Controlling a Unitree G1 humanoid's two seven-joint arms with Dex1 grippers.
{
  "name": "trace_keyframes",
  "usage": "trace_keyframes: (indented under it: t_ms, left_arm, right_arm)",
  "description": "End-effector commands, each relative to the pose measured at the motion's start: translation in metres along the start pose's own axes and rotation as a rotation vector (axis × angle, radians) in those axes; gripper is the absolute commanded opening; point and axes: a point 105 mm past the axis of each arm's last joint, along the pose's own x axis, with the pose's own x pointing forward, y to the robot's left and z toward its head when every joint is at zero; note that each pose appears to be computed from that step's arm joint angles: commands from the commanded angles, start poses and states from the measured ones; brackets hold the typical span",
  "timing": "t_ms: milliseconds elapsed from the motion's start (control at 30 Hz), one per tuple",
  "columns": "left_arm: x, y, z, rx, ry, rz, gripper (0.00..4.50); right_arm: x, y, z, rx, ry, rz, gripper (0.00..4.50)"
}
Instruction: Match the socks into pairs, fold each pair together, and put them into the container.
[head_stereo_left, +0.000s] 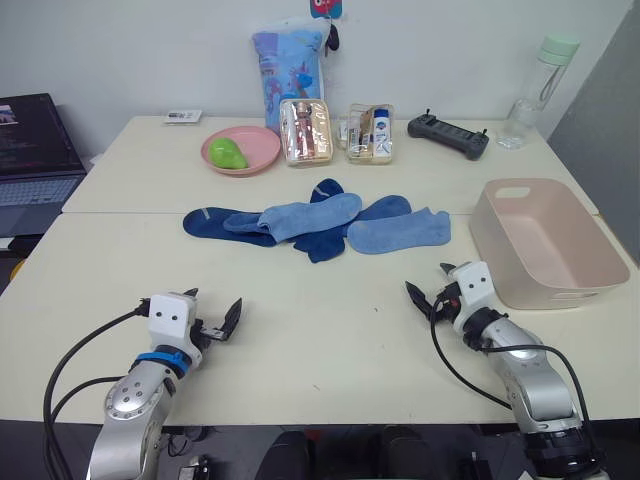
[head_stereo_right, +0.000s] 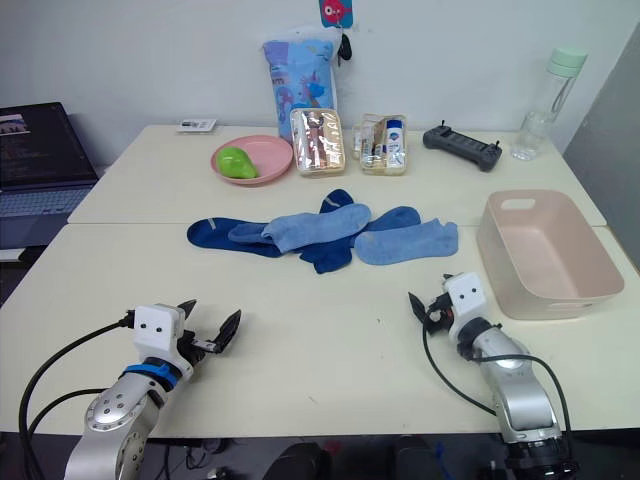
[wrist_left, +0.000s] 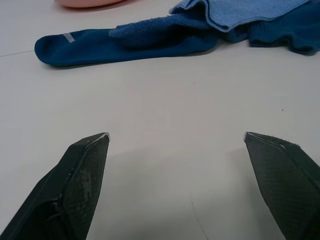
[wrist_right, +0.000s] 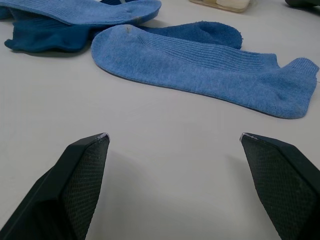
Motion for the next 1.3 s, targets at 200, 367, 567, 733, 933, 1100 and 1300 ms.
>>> trace_keyframes:
  t_ms: [200, 367, 567, 733, 933, 1100, 1300]
  left_arm:
    - [0.003, -0.003, 0.01, 0.006, -0.048, -0.025, 4.49]
    - [0.004, -0.005, 0.01, 0.002, -0.053, -0.036, 4.49]
    - [0.005, -0.007, 0.013, -0.011, -0.066, -0.035, 4.49]
    - [0.009, -0.012, 0.013, 0.004, -0.071, -0.044, 4.49]
    - [0.008, -0.015, 0.022, 0.038, -0.09, -0.066, 4.49]
    - [0.019, -0.025, 0.041, 0.129, -0.13, -0.166, 4.49]
    - [0.048, -0.027, 0.068, 0.25, -0.177, -0.194, 4.49]
  right_arm:
    - [-0.011, -0.014, 0.014, -0.051, -0.047, -0.044, 4.5]
    - [-0.011, -0.008, 0.018, -0.068, -0.062, -0.011, 4.5]
    - [-0.011, -0.004, 0.024, -0.062, -0.072, 0.025, 4.5]
    - [-0.006, -0.008, 0.023, -0.105, -0.069, 0.018, 4.5]
    - [-0.002, -0.006, 0.028, -0.107, -0.088, 0.043, 4.5]
    - [0.006, -0.004, 0.045, -0.121, -0.119, 0.096, 4.5]
    - [0.02, 0.018, 0.076, -0.104, -0.186, 0.224, 4.5]
